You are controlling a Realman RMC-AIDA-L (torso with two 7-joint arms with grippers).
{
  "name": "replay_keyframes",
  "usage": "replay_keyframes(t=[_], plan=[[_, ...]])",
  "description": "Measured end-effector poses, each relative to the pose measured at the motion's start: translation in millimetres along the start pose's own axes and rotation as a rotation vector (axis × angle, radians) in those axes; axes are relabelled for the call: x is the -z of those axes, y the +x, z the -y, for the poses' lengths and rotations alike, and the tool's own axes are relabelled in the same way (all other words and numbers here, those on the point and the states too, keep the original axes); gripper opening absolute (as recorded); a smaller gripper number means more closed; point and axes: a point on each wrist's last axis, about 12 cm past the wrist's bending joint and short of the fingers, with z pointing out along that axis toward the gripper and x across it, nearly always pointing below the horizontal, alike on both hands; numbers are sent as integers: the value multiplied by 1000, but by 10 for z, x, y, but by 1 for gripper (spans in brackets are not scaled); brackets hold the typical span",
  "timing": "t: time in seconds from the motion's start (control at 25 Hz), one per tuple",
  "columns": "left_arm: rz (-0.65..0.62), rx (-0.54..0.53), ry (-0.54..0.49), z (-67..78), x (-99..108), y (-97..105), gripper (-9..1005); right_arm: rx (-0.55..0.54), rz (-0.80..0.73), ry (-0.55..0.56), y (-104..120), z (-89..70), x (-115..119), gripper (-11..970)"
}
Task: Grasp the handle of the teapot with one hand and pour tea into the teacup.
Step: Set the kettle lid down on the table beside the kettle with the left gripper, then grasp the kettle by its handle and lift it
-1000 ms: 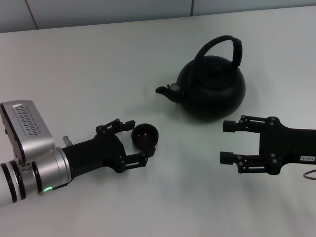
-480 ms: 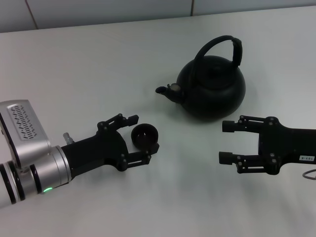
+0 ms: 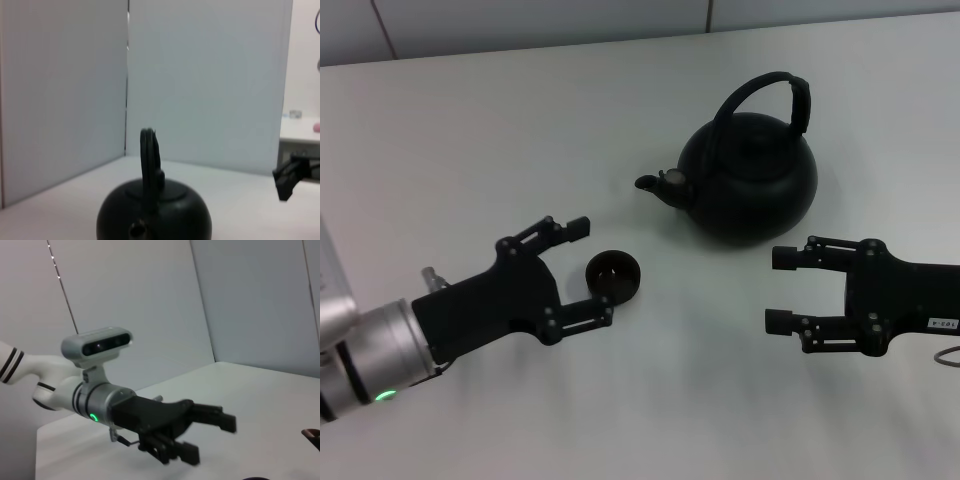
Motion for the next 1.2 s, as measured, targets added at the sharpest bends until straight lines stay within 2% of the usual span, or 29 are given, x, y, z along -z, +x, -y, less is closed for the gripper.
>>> replay_keyframes(t=[0.16, 0.44, 0.64, 0.84, 0.92, 0.96, 1.04, 1.2], plan=[[90, -5, 28, 44, 130, -98, 870, 0, 6, 11, 0, 2, 29, 785], [163, -12, 110, 64, 296, -216, 871, 5, 8, 14, -4, -1, 46, 784], [168, 63, 166, -10, 483, -311, 870, 5, 4, 14, 0, -1, 49, 785], [98, 78, 241, -77, 619, -384, 871, 8, 1, 17, 3, 3, 49, 785], [-1, 89, 275, -161, 682, -443, 871, 9, 2, 23, 0, 11, 57, 784], [-1, 89, 275, -161, 682, -443, 871, 9, 2, 23, 0, 11, 57, 784], [-102, 83, 287, -239, 711, -492, 871, 9, 14, 42, -6, 23, 81, 784], [-190, 57, 280, -293, 707, -540, 836, 5, 51, 105, -20, 55, 169, 785]])
